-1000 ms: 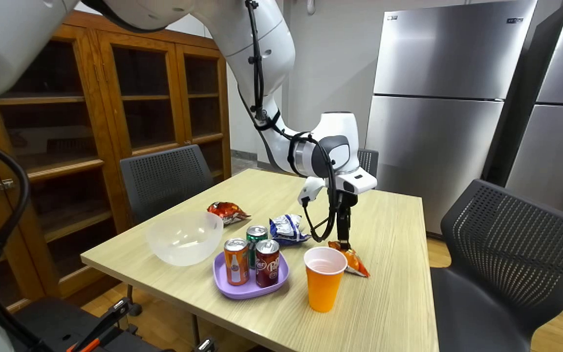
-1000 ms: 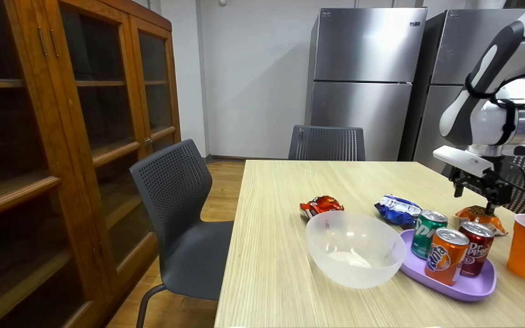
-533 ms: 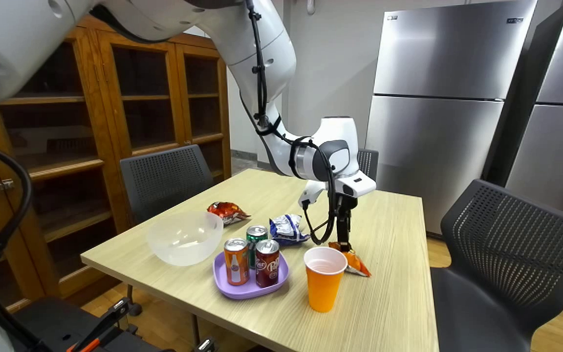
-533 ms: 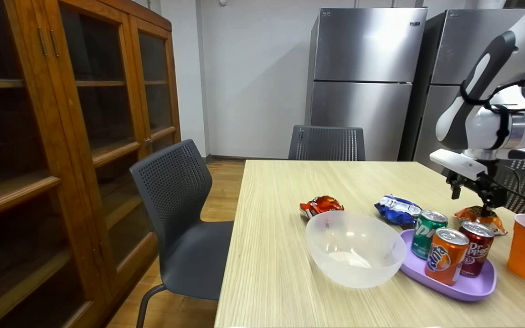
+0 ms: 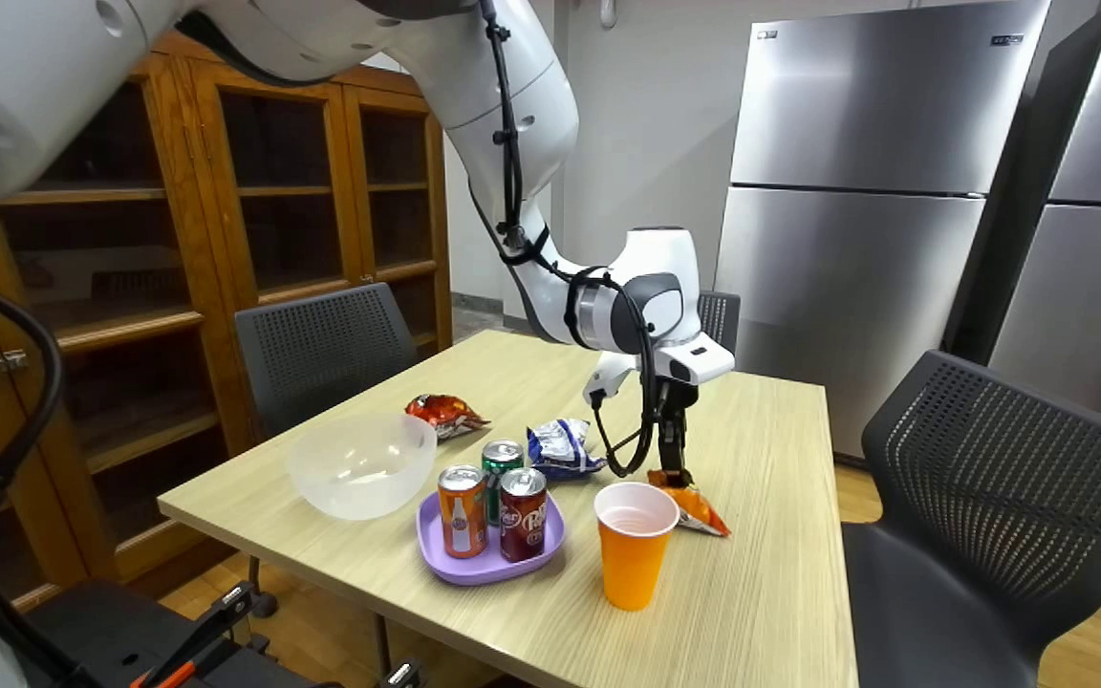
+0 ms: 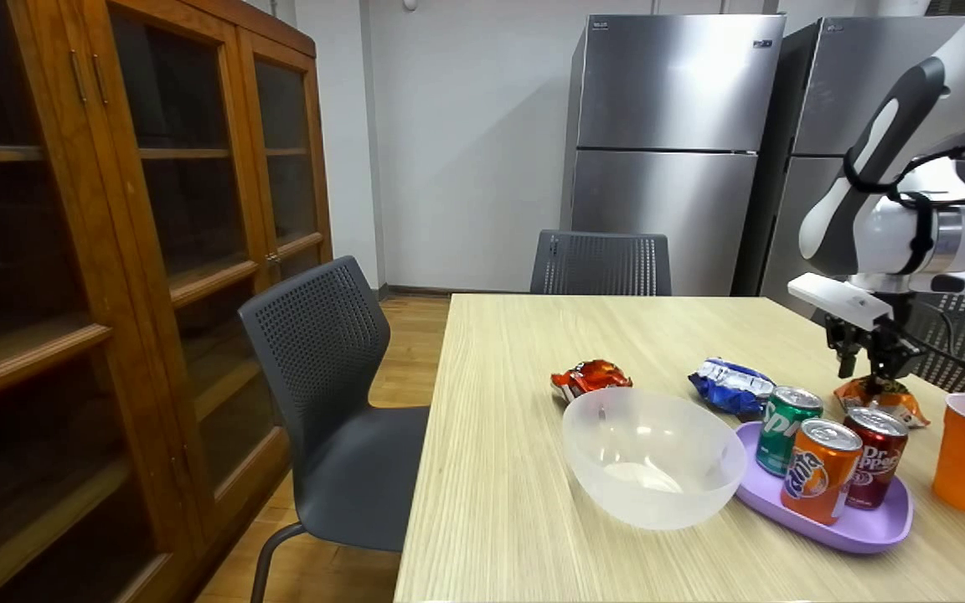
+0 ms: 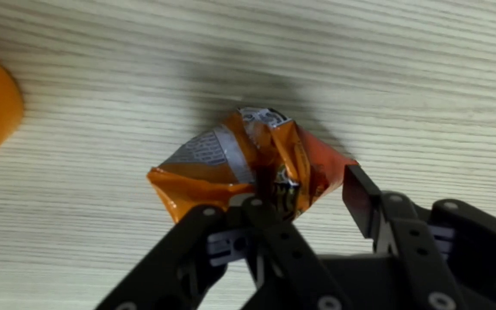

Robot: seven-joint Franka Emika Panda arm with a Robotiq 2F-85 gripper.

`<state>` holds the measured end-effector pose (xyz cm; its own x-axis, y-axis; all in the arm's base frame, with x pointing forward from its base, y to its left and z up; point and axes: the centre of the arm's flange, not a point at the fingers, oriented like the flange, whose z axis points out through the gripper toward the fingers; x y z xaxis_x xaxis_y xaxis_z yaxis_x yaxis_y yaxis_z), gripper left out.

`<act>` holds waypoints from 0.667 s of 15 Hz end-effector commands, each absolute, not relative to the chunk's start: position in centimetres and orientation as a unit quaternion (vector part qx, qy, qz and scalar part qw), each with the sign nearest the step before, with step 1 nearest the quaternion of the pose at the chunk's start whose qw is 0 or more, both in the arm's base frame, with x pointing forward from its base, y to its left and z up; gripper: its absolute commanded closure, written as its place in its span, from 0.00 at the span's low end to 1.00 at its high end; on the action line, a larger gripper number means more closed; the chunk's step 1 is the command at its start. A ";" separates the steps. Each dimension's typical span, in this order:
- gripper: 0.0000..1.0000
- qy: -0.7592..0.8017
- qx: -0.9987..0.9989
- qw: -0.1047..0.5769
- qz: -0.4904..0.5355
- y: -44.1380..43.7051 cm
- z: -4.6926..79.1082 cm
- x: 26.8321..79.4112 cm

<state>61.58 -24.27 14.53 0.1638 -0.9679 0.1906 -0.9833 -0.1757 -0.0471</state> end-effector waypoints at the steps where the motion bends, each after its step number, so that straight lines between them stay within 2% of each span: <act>1: 0.82 -0.647 0.756 0.038 0.092 -23.8 15.1 61.9; 3: 0.97 -0.645 0.757 0.037 0.093 -23.6 15.3 61.8; 4: 1.00 -0.644 0.758 0.037 0.093 -23.5 15.4 61.7; 10: 1.00 -0.638 0.763 0.027 0.104 -22.9 17.1 60.9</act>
<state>61.87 -23.83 15.00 0.1691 -0.9662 0.1948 -0.9814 -0.1834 -0.0575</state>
